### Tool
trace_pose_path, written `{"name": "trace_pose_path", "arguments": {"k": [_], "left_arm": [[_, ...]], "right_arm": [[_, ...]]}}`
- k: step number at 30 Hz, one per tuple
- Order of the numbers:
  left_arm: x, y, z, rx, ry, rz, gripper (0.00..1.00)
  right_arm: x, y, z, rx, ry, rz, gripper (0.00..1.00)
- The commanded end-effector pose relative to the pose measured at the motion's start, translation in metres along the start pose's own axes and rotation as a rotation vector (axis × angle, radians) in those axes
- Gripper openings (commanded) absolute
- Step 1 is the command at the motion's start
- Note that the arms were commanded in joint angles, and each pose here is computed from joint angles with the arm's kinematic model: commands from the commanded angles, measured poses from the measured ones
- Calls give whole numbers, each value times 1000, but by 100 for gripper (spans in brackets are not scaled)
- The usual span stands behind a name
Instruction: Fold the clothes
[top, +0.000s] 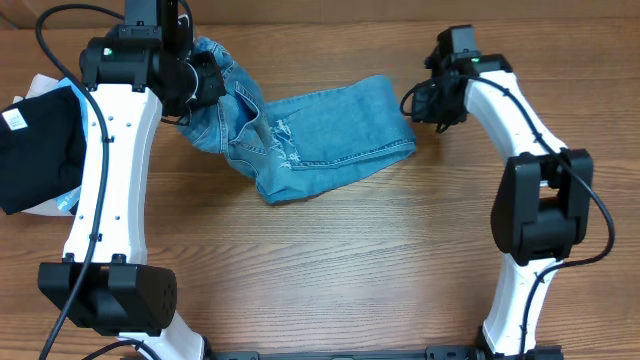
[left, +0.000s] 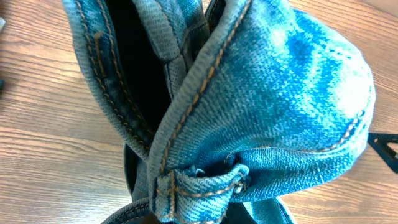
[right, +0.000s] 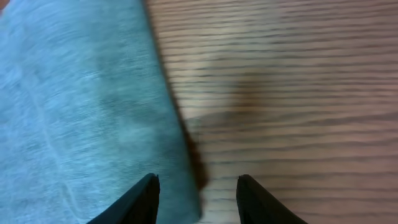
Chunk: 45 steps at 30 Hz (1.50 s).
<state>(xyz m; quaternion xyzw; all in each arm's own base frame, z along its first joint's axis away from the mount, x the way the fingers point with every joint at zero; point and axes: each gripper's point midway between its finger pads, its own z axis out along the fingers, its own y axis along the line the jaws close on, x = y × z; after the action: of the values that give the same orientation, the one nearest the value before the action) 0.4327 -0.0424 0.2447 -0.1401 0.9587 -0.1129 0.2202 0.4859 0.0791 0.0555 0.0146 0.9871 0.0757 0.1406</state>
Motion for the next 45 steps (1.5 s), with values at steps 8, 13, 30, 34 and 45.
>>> {"name": "trace_pose_path", "arguments": {"k": [8,13,30,34,45], "left_arm": [[-37,19,-19,-8,-136,-54,5],[-52,45,-25,-28,-175,-106,5],[-68,47,-30,31,-226,-89,7],[-67,19,-32,170,-205,-98,6],[-42,-49,-26,296,-134,-36,7]], "right_arm": [[36,16,46,3,148,-57,44],[63,22,51,9,251,-70,41],[113,109,51,8,331,-167,40],[116,110,50,13,339,-152,40],[119,108,49,20,355,-151,40]]}}
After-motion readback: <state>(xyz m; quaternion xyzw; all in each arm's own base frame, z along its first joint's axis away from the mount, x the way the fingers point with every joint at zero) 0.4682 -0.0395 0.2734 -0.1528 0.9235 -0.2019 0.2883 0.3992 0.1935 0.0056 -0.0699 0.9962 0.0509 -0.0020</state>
